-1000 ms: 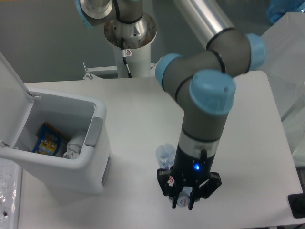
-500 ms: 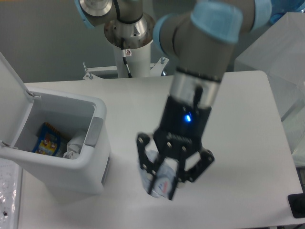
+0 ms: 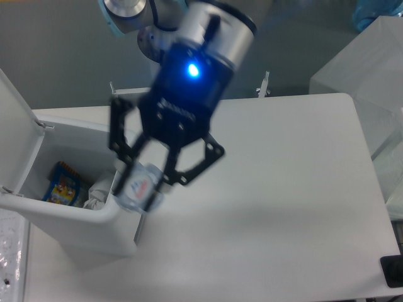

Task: Place the trash in the trash can
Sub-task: 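Lift the water bottle and carry it over the trash bin, then lower the bottle into the bin and open the gripper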

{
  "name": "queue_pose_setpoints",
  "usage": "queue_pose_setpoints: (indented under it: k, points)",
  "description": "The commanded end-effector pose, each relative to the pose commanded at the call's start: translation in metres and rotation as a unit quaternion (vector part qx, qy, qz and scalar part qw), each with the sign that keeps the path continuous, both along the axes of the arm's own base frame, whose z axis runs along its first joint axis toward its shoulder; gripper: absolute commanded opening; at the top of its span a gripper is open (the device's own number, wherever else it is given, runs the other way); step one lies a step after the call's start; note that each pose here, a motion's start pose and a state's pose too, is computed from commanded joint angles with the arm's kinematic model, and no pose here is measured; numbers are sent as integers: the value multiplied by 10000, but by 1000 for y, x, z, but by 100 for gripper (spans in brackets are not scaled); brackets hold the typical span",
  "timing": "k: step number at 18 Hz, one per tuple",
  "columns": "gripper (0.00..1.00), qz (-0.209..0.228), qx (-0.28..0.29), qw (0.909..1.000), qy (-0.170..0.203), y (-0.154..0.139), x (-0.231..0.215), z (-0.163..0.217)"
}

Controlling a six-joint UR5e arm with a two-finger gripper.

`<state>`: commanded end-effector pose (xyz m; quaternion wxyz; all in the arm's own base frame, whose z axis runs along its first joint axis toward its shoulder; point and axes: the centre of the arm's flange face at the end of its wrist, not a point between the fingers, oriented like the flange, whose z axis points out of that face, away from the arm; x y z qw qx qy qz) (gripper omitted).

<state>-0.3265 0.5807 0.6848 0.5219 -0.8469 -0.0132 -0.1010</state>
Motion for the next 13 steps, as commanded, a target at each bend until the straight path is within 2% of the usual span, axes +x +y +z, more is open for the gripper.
queue_pose_setpoints:
  k: [3,7,13]
  points:
    - [19,-108,-22,9999,-72,4,21,1]
    - [20,-344,-187,9990,-227,11,55,-19]
    - [21,-430,-244,9984,-283,9,69,-42]
